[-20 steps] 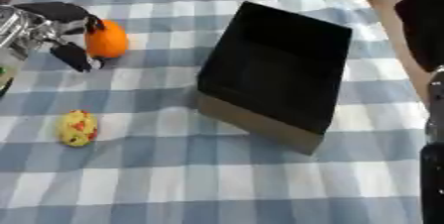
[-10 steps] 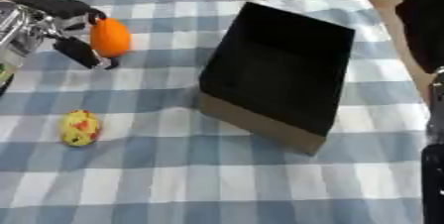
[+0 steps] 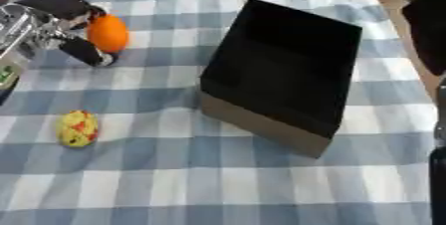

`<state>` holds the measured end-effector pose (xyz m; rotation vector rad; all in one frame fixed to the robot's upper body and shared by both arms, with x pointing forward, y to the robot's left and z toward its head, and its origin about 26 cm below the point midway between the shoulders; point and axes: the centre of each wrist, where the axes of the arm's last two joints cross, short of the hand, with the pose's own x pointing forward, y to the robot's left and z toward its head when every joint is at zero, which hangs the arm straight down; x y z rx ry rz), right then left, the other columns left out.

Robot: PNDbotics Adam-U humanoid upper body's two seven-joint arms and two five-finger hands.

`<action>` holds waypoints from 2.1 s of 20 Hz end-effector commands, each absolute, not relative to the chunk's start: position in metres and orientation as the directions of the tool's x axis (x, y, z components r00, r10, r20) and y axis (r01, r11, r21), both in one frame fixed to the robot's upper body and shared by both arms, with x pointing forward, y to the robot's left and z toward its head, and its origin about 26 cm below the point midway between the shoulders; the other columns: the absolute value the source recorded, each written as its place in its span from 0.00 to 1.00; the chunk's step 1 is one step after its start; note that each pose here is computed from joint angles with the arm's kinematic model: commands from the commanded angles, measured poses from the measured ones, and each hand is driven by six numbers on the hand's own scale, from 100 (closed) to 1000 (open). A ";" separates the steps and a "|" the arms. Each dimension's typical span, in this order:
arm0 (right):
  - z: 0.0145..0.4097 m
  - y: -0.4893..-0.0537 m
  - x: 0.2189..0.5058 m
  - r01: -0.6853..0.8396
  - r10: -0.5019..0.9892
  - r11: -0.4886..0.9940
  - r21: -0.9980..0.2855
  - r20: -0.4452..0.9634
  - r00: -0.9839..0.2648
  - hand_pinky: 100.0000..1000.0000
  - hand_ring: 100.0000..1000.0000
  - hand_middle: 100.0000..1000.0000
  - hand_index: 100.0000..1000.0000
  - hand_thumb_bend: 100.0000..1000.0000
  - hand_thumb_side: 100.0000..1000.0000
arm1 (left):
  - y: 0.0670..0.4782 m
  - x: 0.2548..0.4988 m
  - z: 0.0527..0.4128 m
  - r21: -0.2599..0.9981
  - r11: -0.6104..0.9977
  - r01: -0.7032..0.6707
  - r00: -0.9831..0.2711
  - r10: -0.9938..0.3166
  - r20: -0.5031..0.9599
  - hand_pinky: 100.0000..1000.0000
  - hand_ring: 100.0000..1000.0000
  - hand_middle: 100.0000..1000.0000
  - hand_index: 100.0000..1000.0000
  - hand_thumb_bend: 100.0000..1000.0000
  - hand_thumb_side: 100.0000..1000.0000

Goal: Pick up objects on the table and place them in the box.

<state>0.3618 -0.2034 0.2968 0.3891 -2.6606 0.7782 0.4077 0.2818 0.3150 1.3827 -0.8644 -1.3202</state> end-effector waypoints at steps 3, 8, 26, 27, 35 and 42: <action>0.309 -0.207 0.361 -0.323 -0.149 0.805 -0.497 0.359 -0.922 0.99 0.85 0.71 0.86 0.00 0.77 | 0.286 0.408 0.328 0.971 -0.223 0.081 0.205 -0.950 -0.235 0.73 0.85 0.79 0.99 0.19 0.54; 0.311 -0.208 0.362 -0.319 -0.144 0.804 -0.503 0.355 -0.924 0.99 0.85 0.71 0.86 0.00 0.77 | 0.286 0.409 0.328 0.974 -0.221 0.045 0.223 -0.948 -0.225 0.62 0.78 0.67 0.87 0.01 0.42; 0.306 -0.208 0.363 -0.343 -0.163 0.808 -0.478 0.379 -0.911 1.00 0.86 0.71 0.86 0.00 0.76 | 0.288 0.409 0.329 0.929 -0.318 -0.188 0.328 -0.912 -0.246 0.18 0.43 0.40 0.62 0.00 0.00; 0.305 -0.208 0.362 -0.346 -0.164 0.809 -0.476 0.382 -0.910 1.00 0.86 0.71 0.86 0.00 0.76 | 0.287 0.407 0.330 0.929 -0.315 -0.196 0.321 -0.915 -0.243 0.17 0.42 0.39 0.61 0.00 0.00; 0.296 -0.207 0.359 -0.364 -0.176 0.814 -0.452 0.406 -0.897 1.00 0.86 0.71 0.86 0.00 0.74 | 0.273 0.395 0.344 0.929 -0.280 -0.243 0.252 -0.943 -0.218 0.14 0.41 0.37 0.59 0.00 0.00; 0.289 -0.206 0.354 -0.381 -0.190 0.819 -0.428 0.425 -0.885 1.00 0.86 0.70 0.86 0.00 0.73 | 0.250 0.377 0.360 0.919 -0.264 -0.293 0.144 -0.962 -0.231 0.14 0.40 0.37 0.59 0.00 0.03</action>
